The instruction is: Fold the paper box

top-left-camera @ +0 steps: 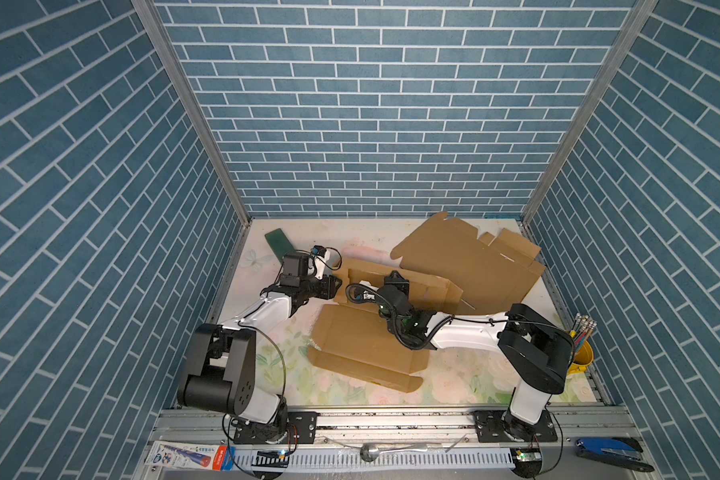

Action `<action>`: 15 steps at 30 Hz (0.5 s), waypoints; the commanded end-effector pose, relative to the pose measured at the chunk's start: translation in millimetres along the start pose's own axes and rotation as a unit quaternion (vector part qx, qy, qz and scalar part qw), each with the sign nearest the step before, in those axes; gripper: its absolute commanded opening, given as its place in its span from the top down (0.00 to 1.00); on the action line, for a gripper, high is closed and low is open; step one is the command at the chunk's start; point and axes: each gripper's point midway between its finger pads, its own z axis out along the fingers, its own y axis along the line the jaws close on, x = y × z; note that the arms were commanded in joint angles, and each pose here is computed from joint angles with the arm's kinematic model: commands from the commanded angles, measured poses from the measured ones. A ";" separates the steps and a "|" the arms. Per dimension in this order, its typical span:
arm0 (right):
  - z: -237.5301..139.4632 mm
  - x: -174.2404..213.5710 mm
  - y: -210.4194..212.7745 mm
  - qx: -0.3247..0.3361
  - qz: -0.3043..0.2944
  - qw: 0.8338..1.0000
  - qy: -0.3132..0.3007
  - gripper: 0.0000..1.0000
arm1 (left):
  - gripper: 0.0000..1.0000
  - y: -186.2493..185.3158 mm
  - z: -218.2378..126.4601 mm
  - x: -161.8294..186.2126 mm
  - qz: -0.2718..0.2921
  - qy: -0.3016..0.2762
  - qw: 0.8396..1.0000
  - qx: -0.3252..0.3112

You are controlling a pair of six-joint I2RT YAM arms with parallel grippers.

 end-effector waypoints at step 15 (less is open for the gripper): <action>-4.8 -12.3 -14.6 0.001 0.018 1.000 -0.022 1.00 | 0.73 8.2 17.2 0.6 0.044 -0.055 0.993 -0.096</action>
